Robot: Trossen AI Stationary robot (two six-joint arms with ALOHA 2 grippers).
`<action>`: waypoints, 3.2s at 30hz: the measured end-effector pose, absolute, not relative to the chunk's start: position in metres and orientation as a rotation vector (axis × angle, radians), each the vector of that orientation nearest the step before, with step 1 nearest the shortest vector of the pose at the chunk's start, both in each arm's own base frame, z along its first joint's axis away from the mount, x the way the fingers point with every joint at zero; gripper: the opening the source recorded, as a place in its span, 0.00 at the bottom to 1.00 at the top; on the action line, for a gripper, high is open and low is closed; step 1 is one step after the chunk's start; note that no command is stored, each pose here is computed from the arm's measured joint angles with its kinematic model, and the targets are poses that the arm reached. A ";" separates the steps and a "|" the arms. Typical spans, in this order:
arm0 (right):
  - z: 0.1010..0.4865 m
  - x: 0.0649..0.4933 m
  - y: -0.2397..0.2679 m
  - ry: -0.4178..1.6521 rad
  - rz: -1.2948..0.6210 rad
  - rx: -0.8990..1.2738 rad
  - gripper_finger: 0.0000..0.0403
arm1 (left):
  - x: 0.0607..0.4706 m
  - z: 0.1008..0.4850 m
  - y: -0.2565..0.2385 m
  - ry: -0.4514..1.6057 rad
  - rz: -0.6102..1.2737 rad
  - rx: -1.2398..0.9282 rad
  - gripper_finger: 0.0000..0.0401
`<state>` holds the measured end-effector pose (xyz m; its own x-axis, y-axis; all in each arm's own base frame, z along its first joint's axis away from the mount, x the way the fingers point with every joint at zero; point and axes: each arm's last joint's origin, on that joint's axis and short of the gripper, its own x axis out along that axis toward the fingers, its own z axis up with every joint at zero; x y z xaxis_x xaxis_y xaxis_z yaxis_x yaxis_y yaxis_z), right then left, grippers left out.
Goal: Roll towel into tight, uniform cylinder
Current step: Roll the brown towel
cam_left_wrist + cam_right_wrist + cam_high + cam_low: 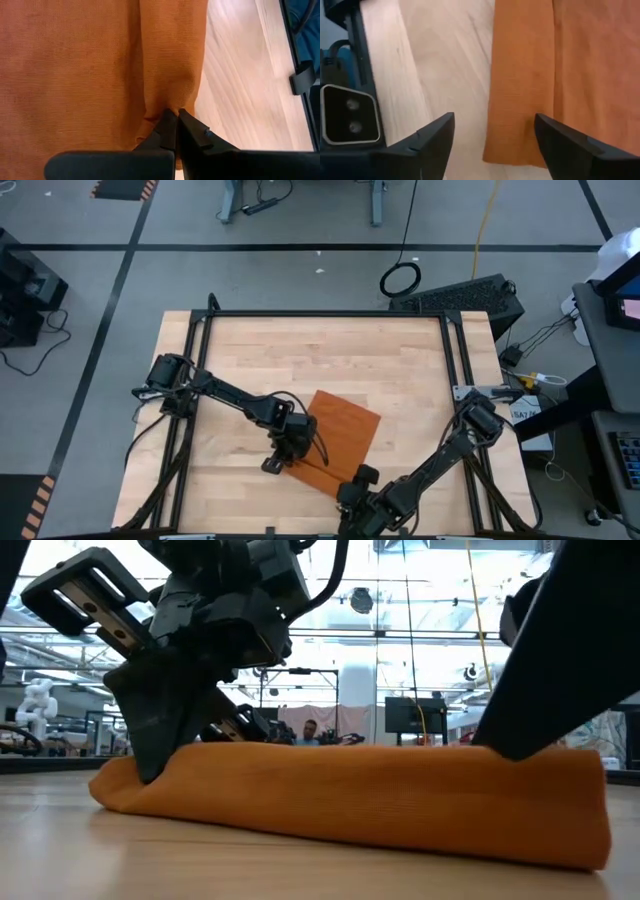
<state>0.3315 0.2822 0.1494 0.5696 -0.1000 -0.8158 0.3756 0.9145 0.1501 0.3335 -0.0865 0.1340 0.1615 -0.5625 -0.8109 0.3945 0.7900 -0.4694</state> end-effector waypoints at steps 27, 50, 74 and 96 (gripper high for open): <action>0.133 0.348 0.269 1.134 -0.392 0.386 0.66 | 0.335 0.134 -0.087 1.217 -0.684 -0.156 0.01; 0.132 0.348 0.272 1.145 -0.369 0.425 0.04 | 0.292 0.193 -0.120 1.057 -0.661 0.062 0.62; 0.132 0.343 0.279 1.142 -0.351 0.409 0.02 | 0.267 0.127 -0.163 0.773 -0.312 0.670 0.79; 0.132 0.373 0.239 1.117 -0.217 0.005 0.02 | 0.242 0.138 -0.127 1.185 -0.185 0.302 0.11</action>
<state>0.3733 0.2392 0.1317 0.4192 -0.1710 -0.8916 0.1755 0.9788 -0.1052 0.2420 -0.1271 0.1384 0.3678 0.0160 -0.9297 0.2987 0.9448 0.1344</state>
